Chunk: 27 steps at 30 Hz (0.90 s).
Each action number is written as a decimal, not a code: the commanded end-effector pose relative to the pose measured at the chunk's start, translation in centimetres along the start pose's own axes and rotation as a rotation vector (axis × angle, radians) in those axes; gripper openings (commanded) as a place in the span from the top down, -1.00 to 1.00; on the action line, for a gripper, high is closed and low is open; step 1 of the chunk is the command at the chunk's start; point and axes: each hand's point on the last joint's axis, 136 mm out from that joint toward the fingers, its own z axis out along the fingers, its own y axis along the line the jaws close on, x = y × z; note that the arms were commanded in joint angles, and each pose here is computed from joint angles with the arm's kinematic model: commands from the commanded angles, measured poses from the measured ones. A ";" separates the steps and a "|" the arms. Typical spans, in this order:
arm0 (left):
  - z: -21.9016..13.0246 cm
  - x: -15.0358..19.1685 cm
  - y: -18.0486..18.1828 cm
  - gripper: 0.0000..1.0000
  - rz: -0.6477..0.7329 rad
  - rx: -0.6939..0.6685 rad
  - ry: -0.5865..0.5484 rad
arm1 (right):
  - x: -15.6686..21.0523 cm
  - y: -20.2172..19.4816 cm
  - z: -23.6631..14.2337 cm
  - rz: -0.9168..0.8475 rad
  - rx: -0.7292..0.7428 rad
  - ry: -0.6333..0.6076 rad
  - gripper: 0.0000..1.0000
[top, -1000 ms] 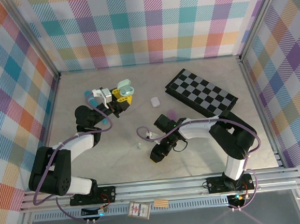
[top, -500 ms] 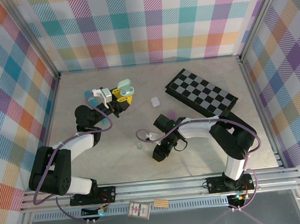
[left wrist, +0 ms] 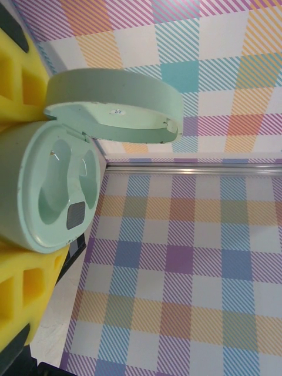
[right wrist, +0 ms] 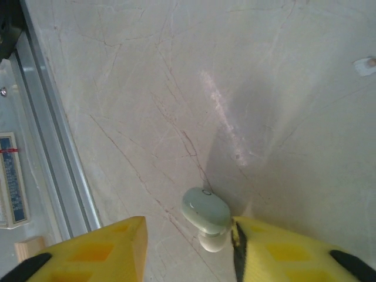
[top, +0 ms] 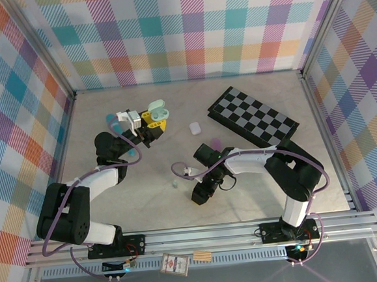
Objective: Insert the wireless bluetooth earbuds into the charging case
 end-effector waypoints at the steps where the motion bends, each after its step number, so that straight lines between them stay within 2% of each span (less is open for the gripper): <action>1: -0.1 -1.9 -0.1 0.31 0.065 0.023 -0.047 | -1.8 -0.3 -0.7 -0.027 0.036 -0.053 0.08; 9: -0.1 -1.9 0.0 0.31 0.068 0.017 -0.049 | -3.2 0.0 0.0 -0.044 -0.014 -0.075 -0.01; 14: -0.1 -1.9 0.1 0.31 0.069 0.016 -0.049 | -1.7 0.8 0.8 -0.035 -0.090 -0.041 0.01; 27: 0.0 -2.1 0.1 0.32 0.069 0.023 -0.050 | 0.5 1.1 0.7 0.002 -0.095 -0.012 0.11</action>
